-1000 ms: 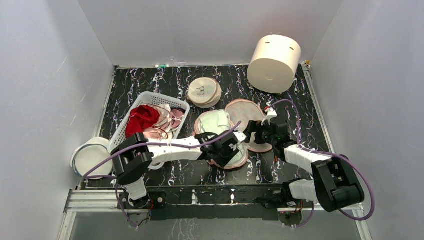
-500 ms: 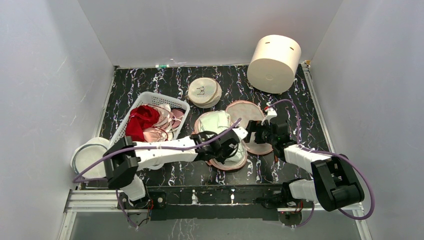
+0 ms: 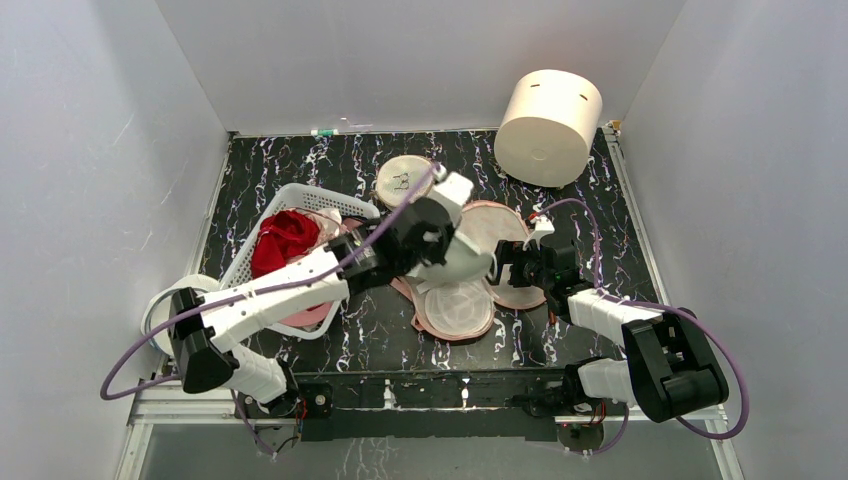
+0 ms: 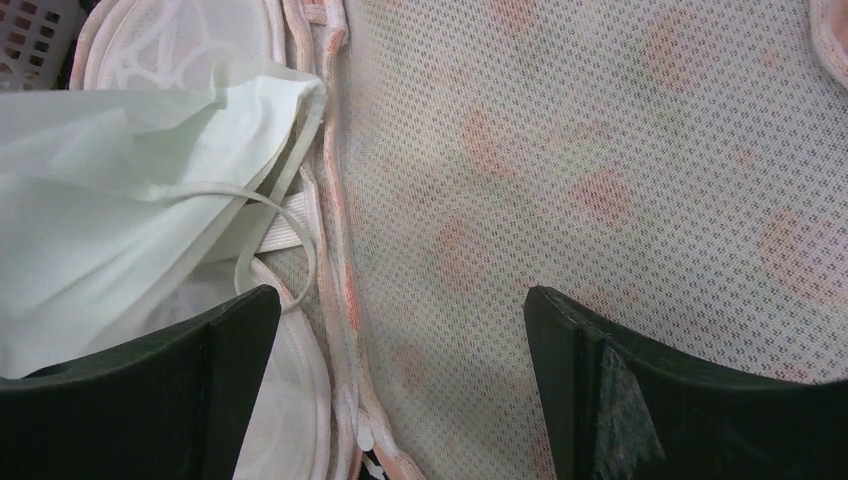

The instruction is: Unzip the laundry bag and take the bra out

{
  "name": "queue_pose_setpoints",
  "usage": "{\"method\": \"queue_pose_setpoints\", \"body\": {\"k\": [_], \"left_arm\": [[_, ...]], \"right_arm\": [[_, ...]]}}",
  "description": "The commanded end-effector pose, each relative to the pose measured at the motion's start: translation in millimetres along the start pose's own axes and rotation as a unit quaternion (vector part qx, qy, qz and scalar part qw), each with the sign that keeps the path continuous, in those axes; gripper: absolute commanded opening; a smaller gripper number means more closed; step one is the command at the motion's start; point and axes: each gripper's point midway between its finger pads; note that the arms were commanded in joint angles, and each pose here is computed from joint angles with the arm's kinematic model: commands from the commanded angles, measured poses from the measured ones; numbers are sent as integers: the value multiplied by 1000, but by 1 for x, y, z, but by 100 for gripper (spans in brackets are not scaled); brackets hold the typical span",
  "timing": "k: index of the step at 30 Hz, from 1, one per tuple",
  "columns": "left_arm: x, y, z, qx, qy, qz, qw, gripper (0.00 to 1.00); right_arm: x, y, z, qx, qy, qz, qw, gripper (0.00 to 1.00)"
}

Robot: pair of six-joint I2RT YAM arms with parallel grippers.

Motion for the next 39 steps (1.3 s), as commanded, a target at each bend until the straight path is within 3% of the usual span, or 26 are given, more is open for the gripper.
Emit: {"method": "queue_pose_setpoints", "body": {"k": [1,9,14,18,25,29,39], "left_arm": [[22,45,-75,72,-62,-25,995,0],[32,106,-147,120,-118,-91,981,0],[42,149,-195,221,-185,-131,949,0],[37,172,-207,271,-208,-161,926,0],[32,233,-208,340,-242,-212,884,0],[37,245,-201,390,-257,-210,859,0],[86,275,-123,464,-274,-309,784,0]], "right_arm": [[-3,-1,-16,6,-29,3,1000,92],[-4,-1,-16,5,-27,2,1000,92],[-5,-1,-14,5,-23,0,1000,92],[-5,-1,-15,5,-24,-1,1000,92],[-6,-1,-14,4,-22,-1,1000,92],[-6,-1,-14,4,-21,-1,1000,92],[-7,0,-13,5,-18,-5,1000,92]]}}
Point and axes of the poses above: each gripper's point midway between its finger pads, its own x axis back along the fingers, its own y axis along the line the jaws close on, z = x × y, and after that the axes turned 15 degrees about x, right-handed
